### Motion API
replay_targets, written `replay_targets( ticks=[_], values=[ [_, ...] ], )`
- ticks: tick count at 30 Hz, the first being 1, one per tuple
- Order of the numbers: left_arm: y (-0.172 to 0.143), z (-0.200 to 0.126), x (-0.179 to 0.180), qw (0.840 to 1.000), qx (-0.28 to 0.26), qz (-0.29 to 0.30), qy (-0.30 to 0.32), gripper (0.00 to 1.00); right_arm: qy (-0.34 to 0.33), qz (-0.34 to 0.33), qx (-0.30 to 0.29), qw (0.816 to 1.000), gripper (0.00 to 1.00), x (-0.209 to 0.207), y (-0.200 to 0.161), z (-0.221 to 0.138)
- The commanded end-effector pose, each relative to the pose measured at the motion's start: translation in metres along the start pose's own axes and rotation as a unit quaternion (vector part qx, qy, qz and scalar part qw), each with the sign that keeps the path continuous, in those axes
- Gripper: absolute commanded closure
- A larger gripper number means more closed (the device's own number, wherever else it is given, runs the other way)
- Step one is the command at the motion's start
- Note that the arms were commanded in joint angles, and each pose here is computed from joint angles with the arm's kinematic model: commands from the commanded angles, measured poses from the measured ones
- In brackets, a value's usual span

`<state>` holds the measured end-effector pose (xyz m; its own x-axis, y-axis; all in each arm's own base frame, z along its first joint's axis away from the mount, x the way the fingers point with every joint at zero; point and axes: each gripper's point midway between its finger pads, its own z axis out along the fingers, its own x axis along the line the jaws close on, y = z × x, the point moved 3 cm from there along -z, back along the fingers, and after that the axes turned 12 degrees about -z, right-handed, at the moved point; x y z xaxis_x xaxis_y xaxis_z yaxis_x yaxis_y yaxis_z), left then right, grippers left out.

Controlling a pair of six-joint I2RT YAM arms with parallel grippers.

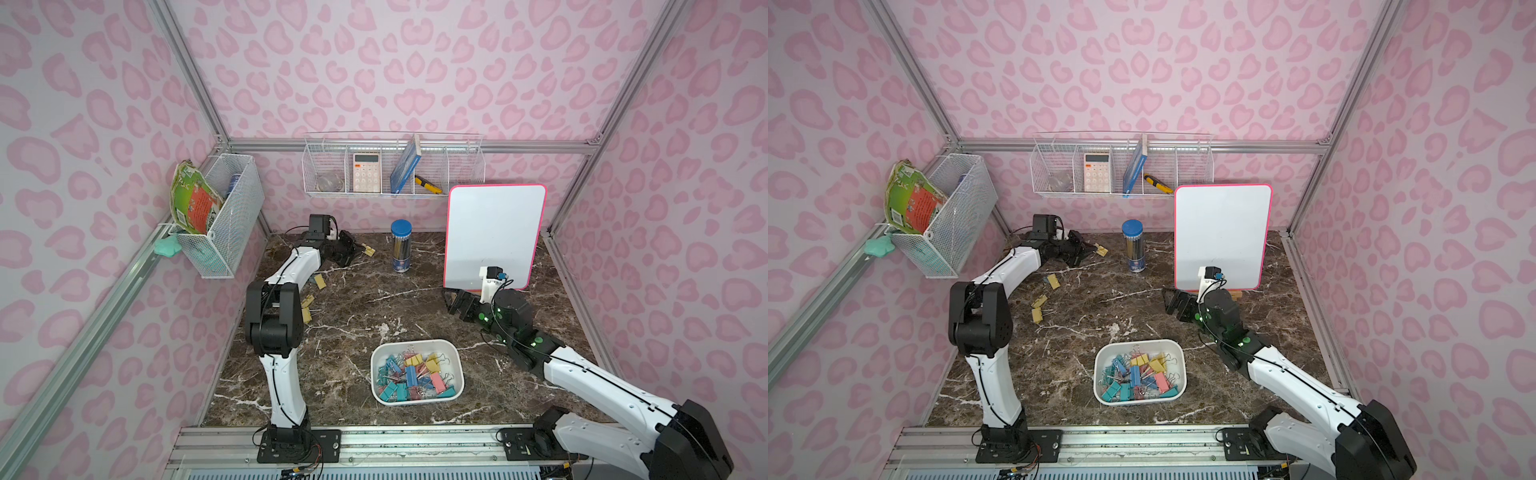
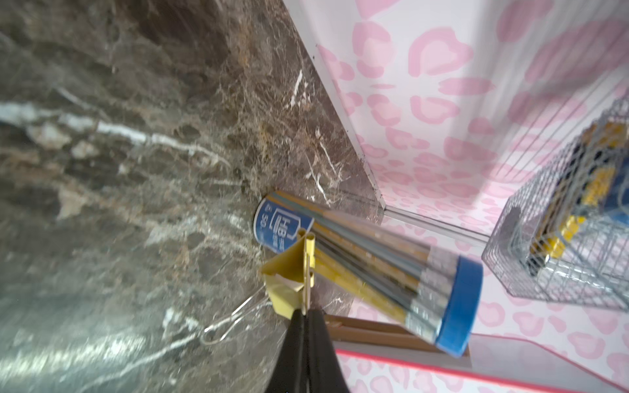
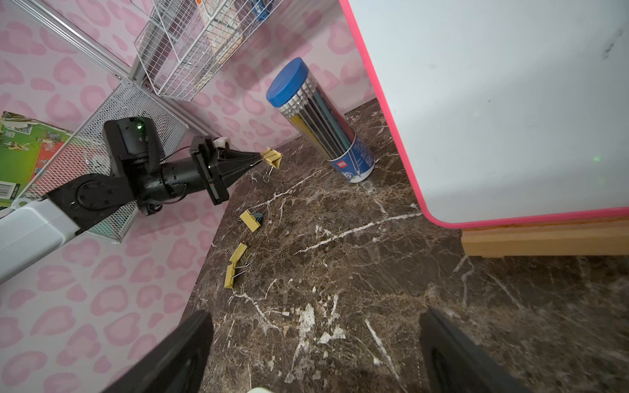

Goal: Put the binder clips in the storage box
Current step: Pick up the binder clip at the center of the board, then place the binder clip in the storage box.

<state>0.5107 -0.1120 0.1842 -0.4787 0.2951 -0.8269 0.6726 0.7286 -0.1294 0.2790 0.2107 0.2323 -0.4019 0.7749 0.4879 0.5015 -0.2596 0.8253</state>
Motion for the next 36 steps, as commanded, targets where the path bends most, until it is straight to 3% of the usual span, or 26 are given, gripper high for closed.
replay_targets(
  ticks=[1,5,9,15,20,23,26,28,31,36],
  values=[
    [-0.033,-0.024,-0.013,0.999,0.0,0.048,-0.022,1.0,0.008,-0.009,-0.013,1.0,0.03,0.005,0.007,0.002],
    [-0.102,-0.051,-0.014,0.989,0.013,0.144,0.024,1.0,0.006,-0.016,-0.009,1.0,0.03,0.004,0.007,0.005],
    [-0.161,-0.081,-0.011,0.955,0.001,0.28,0.095,1.0,0.003,-0.019,-0.009,1.0,0.02,0.001,0.006,0.007],
    [-0.24,-0.107,0.018,0.893,0.054,0.431,0.121,1.0,0.002,-0.014,-0.016,1.0,0.02,-0.01,0.007,0.009],
    [-0.322,-0.093,0.061,0.809,0.18,0.55,0.103,1.0,-0.013,0.012,-0.021,1.0,0.02,-0.033,0.013,0.008],
    [-0.356,-0.075,0.083,0.77,0.237,0.582,0.11,1.0,-0.02,0.025,-0.031,0.999,0.01,-0.044,0.018,0.003],
    [-0.383,-0.053,0.099,0.742,0.287,0.594,0.119,1.0,-0.024,0.024,-0.035,0.999,0.02,-0.045,0.022,-0.001],
    [-0.398,-0.039,0.105,0.731,0.312,0.593,0.125,1.0,-0.027,0.023,-0.037,0.999,0.01,-0.045,0.022,-0.004],
    [-0.408,-0.02,0.113,0.731,0.321,0.588,0.131,1.0,-0.032,0.023,-0.037,0.999,0.01,-0.046,0.021,-0.009],
    [-0.397,-0.001,0.134,0.729,0.298,0.594,0.163,1.0,-0.041,0.024,-0.045,0.998,0.01,-0.049,0.02,-0.018]
  ],
)
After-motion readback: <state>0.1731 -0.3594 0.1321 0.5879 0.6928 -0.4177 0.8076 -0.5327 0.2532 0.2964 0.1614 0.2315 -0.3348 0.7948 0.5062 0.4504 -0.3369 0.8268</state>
